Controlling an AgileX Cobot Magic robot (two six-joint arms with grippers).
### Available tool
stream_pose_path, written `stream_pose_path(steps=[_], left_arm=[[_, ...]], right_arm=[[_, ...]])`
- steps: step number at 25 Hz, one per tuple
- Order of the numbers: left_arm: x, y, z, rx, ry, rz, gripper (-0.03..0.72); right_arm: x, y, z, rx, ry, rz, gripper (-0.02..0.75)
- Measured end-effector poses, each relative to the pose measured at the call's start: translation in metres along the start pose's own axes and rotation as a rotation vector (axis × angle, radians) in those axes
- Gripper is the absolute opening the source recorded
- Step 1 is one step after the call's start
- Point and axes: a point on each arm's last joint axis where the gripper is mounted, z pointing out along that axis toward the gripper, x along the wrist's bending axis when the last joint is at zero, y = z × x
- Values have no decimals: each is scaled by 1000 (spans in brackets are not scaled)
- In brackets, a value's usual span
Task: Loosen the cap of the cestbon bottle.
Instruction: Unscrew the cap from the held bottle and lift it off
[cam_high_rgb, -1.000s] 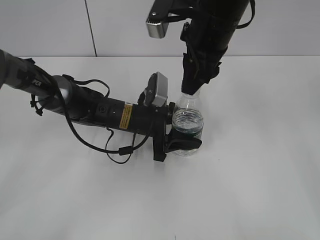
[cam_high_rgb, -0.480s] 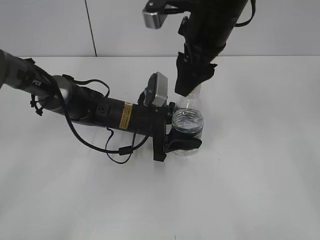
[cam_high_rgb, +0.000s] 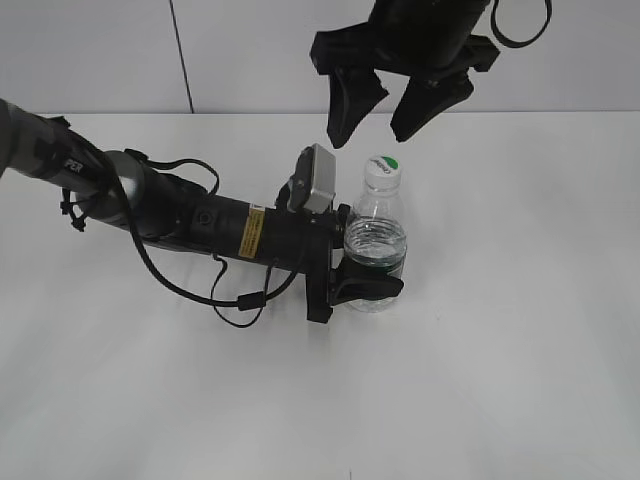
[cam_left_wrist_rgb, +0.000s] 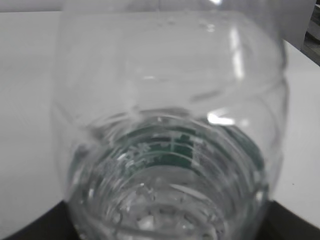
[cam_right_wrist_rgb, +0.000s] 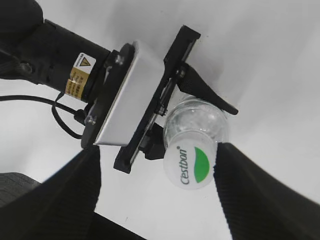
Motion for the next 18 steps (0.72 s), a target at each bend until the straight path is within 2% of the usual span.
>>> stream_pose_path(steps=[6, 18], left_arm=[[0, 0, 0, 0, 0, 0, 402], [0, 0, 0, -1, -1, 0, 402]], right_arm=[[-8, -4, 6, 21, -77, 25, 537], [-8, -9, 13, 53, -58, 47, 501]])
